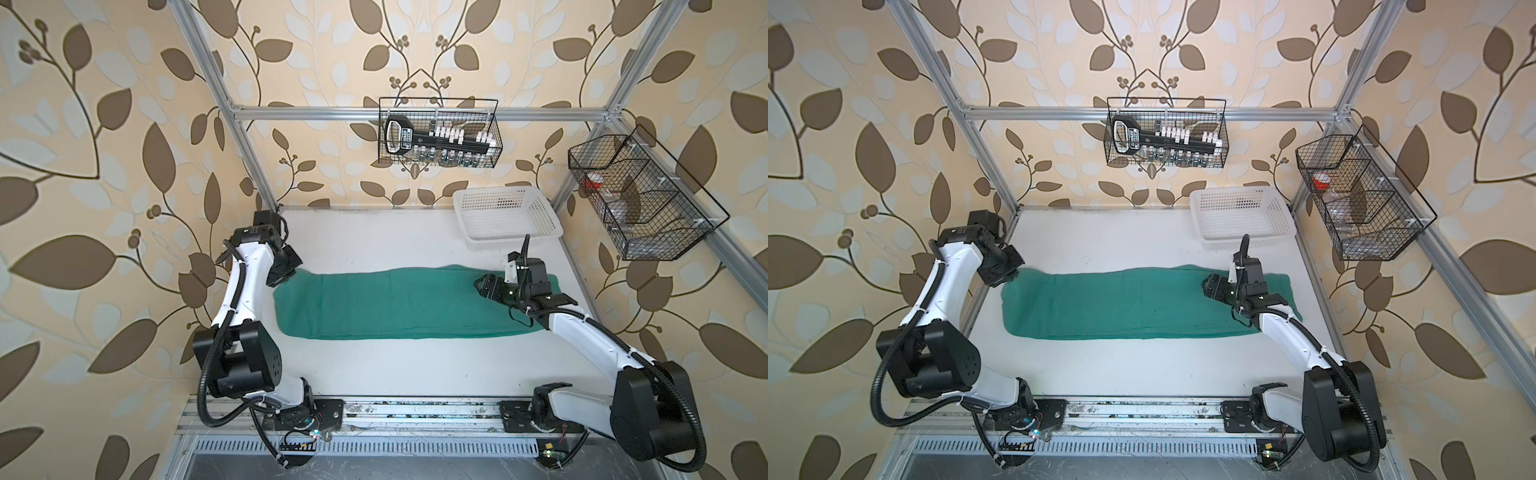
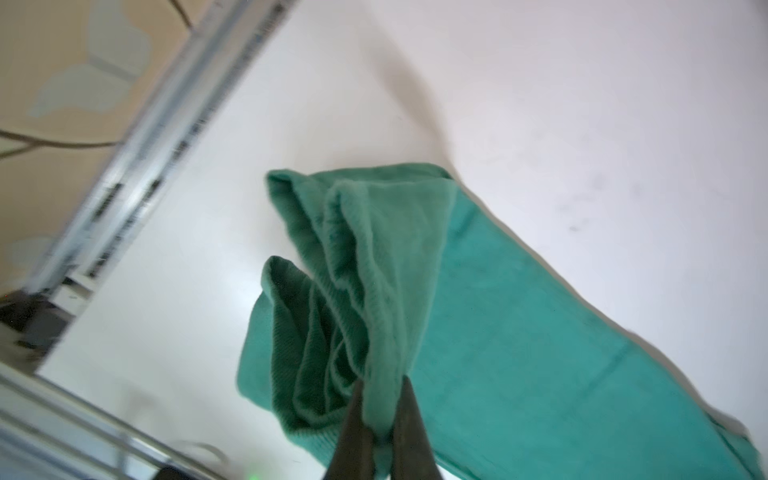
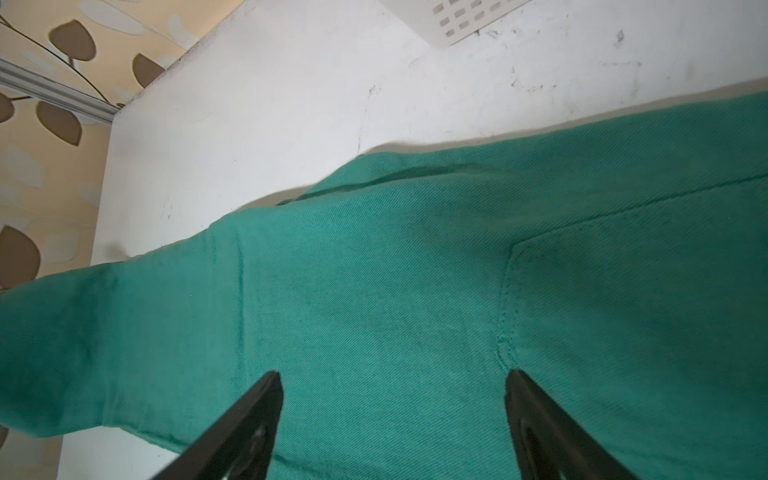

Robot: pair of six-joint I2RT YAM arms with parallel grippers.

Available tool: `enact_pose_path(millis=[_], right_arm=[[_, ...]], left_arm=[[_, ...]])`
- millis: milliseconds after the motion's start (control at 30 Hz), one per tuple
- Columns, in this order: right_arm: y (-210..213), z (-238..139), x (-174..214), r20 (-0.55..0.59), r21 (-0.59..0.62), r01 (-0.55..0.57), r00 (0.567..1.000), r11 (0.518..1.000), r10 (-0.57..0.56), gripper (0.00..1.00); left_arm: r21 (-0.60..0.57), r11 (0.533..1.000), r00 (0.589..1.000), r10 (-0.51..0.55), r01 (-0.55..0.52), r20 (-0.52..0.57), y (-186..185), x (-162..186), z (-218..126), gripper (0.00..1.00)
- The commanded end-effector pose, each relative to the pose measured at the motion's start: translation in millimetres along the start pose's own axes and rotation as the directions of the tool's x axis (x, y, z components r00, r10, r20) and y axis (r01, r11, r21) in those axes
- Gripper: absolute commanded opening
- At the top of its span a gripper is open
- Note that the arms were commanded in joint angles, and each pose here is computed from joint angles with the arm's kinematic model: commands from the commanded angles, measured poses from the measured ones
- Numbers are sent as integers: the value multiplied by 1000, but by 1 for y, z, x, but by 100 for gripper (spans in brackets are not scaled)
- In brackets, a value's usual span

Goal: Fold and stack the trousers
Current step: 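Lift the hem with the left gripper and carry it toward the right gripper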

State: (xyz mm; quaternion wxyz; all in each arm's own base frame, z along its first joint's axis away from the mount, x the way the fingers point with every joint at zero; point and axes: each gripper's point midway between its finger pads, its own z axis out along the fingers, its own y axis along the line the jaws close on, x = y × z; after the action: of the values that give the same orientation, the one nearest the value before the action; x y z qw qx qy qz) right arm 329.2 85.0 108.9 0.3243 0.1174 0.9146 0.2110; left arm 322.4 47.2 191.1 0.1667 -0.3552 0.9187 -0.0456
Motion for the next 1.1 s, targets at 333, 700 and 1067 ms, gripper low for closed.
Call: enact_pose_path(millis=[333,700,1067], right_arm=[[20,-10,4,12,-115,28,1000,993,-27,97],[22,-23,1,39,-118,43,998,992,-39,100],[20,-26,2,43,-114,45,998,992,-41,100]], left_arm=[[264,961,993,-57,83,-106,-138,91,-34,0],[309,948,985,-15,69,-174,-230,159,-3,0],[302,953,976,45,22,-214,-272,210,18,0]])
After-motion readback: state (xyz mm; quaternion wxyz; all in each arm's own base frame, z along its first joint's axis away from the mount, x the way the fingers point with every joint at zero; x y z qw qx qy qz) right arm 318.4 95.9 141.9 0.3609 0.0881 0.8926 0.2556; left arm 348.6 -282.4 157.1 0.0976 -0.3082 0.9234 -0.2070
